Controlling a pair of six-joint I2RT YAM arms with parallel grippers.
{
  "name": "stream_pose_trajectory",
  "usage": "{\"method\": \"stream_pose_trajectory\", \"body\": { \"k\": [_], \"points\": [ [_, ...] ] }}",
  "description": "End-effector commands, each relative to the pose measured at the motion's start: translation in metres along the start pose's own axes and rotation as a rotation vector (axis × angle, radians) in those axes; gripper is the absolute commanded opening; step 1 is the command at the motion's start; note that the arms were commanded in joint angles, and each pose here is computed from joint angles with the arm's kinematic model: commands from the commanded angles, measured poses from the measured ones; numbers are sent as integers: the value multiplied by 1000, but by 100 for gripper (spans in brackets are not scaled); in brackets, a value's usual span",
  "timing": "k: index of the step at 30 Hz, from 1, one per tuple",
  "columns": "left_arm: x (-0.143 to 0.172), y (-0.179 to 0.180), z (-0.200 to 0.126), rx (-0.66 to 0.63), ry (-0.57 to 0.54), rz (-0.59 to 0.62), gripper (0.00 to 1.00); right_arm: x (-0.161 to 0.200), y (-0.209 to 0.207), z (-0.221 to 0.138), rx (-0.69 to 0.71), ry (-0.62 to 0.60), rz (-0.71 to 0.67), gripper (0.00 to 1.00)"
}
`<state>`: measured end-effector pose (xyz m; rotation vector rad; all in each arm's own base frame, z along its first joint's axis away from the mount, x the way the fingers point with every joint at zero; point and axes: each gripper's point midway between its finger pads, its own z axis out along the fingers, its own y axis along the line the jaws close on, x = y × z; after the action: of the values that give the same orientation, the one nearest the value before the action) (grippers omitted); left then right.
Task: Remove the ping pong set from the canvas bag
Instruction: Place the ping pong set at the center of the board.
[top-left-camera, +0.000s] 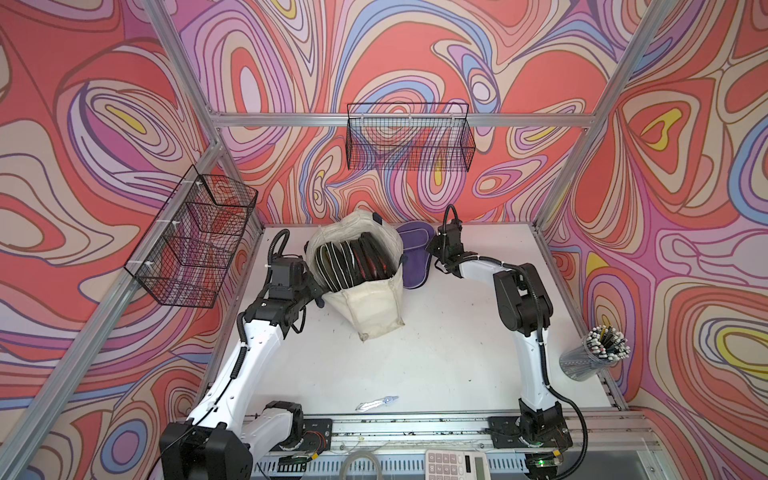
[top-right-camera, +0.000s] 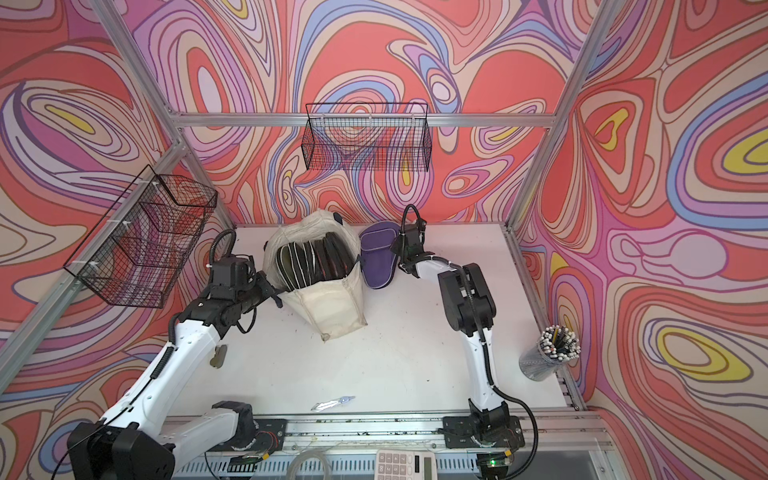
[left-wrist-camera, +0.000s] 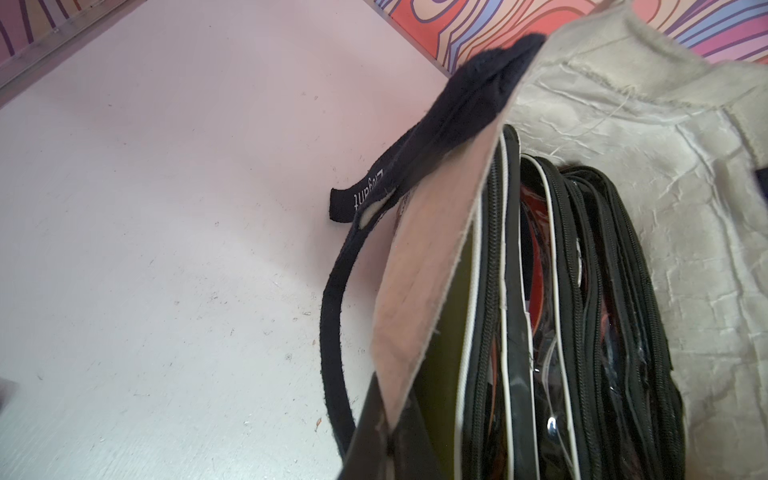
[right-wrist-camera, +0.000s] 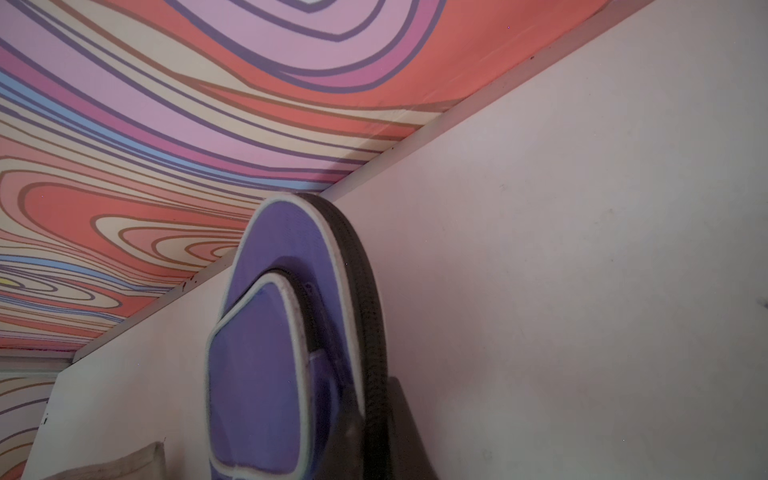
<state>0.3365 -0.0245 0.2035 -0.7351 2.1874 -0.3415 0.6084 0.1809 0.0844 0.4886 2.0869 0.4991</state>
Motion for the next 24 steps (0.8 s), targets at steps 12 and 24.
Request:
{"method": "stream_pose_trajectory", "body": {
  "k": [12, 24],
  "points": [
    [-16, 0, -9, 7, -69, -5, 0, 5, -29, 6, 88, 23, -13, 24],
    [-14, -24, -8, 150, -64, 10, 0, -38, 6, -55, -10, -69, -89, 85]
  ]
}}
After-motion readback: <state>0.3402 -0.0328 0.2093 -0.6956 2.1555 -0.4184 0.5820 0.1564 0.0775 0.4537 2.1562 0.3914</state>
